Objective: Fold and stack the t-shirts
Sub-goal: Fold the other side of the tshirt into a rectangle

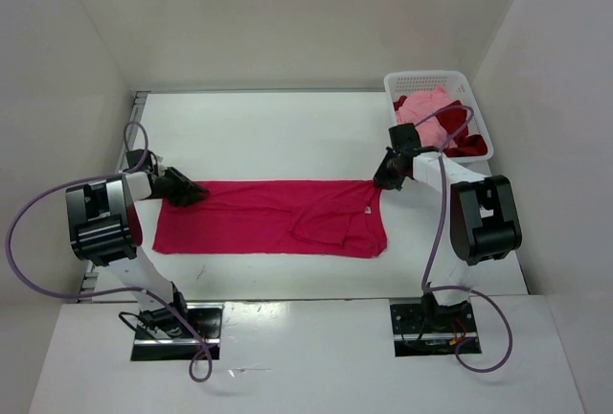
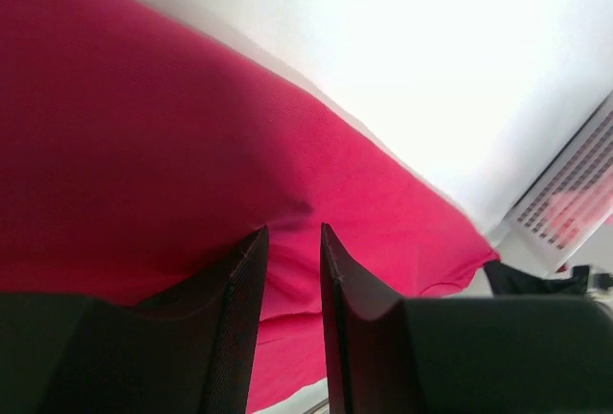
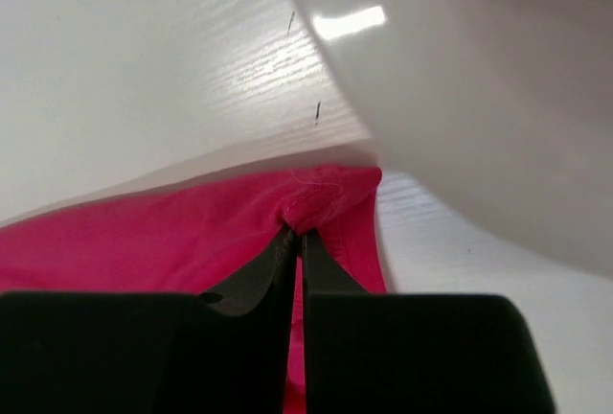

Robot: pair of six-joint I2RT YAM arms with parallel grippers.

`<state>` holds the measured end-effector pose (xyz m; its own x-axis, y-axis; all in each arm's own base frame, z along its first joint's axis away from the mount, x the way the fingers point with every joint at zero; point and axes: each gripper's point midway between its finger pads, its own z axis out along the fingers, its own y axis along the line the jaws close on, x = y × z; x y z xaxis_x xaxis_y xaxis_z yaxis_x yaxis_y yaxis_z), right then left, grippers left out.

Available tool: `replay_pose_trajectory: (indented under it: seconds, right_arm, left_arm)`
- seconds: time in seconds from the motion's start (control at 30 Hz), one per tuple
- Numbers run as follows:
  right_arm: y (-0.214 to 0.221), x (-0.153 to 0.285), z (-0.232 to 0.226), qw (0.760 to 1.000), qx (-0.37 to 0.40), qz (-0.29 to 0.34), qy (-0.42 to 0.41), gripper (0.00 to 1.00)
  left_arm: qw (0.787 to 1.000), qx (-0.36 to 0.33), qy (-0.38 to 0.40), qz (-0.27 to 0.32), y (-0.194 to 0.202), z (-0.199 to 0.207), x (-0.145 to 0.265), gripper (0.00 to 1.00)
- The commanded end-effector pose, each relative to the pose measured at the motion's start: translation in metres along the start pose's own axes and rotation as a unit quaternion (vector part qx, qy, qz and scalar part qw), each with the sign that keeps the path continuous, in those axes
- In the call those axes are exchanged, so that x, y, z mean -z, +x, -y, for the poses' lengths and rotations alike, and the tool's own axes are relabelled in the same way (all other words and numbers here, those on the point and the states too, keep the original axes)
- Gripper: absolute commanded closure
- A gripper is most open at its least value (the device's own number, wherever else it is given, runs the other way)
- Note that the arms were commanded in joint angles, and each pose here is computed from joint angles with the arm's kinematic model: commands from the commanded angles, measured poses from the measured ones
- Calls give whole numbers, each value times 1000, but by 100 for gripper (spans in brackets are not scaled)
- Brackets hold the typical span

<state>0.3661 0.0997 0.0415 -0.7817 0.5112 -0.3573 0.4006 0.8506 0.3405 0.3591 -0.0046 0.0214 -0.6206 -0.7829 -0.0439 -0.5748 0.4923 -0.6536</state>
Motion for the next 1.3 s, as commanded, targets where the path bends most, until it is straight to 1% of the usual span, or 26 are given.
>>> replay_pose_trajectory:
  seconds: [0.0,0.07,0.1,0.17,0.23,0.3,0.33,0.37,0.4,0.47,0.5,0.53,0.57,0.6,0.63,0.67,0.73,0.77,0.8,0.87,0.9,0.97,1.0,1.1,1.2,1.27]
  right_arm:
    - [-37,-2,-2,998,-21,51,0,93]
    - [-38,-1,-5,998,-20,51,-7,89]
    - [-37,-1,-7,999,-20,48,-12,76]
    - [-38,1,-14,999,-19,43,-26,63]
    - [-42,12,-21,998,-18,48,-38,53]
    - [-43,25,-22,998,-13,49,-39,50]
    - [-45,40,-30,997,-7,60,-52,50]
    - [-44,46,-30,996,-7,65,-56,49]
    - [-35,52,-35,996,-6,59,-66,49]
    - [-13,66,-41,995,4,52,-85,56]
    - [-2,69,-44,995,2,43,-92,61]
    - [21,71,-45,995,13,26,-100,68]
    - [35,72,-48,994,18,8,-110,81]
    - [56,69,-43,994,17,-14,-106,86]
    - [77,71,-50,992,33,-33,-115,89]
    - [88,75,-52,991,37,-40,-120,89]
    - [117,75,-53,989,45,-62,-124,88]
    - [121,74,-52,989,44,-66,-124,81]
    - [129,69,-42,990,44,-74,-113,77]
    - [135,65,-44,989,42,-80,-119,70]
    - [136,63,-46,988,42,-84,-122,70]
    - [146,58,-44,987,48,-102,-115,65]
    - [147,56,-43,987,43,-105,-111,64]
    - [164,58,-49,984,59,-125,-116,63]
    - [173,60,-49,983,57,-132,-116,60]
    - [178,62,-48,982,58,-136,-116,59]
  left_arm:
    - [999,5,-21,29,-12,-15,8,64]
    - [999,9,-16,29,-13,-15,10,64]
    - [1000,6,-10,29,-13,-11,12,64]
    - [1000,3,-2,29,-13,-7,14,62]
    - [999,-4,10,34,-15,3,22,61]
    - [999,-19,19,30,-11,14,27,61]
    - [999,-24,25,37,-15,20,31,61]
    - [998,-41,29,33,-8,28,32,61]
    - [998,-49,34,34,-5,33,34,61]
    - [996,-73,40,30,7,47,36,61]
    - [994,-93,41,36,8,55,36,61]
    - [994,-102,36,29,17,58,35,61]
    - [991,-129,36,11,37,66,29,61]
    - [989,-145,41,10,43,76,29,61]
    - [987,-156,38,4,51,79,26,61]
    - [985,-165,44,-5,62,86,25,61]
    - [978,-198,48,-35,97,98,19,61]
    - [976,-208,43,-45,108,98,17,61]
    - [969,-233,48,-68,133,104,13,61]
    - [962,-252,41,-91,158,101,12,61]
    - [955,-272,41,-114,181,99,10,61]
    - [946,-291,41,-135,202,97,9,58]
    - [941,-299,34,-157,220,92,5,57]
    - [931,-313,25,-184,244,86,0,54]
    - [930,-316,21,-187,250,84,-6,50]
    - [928,-316,10,-197,255,77,-12,50]
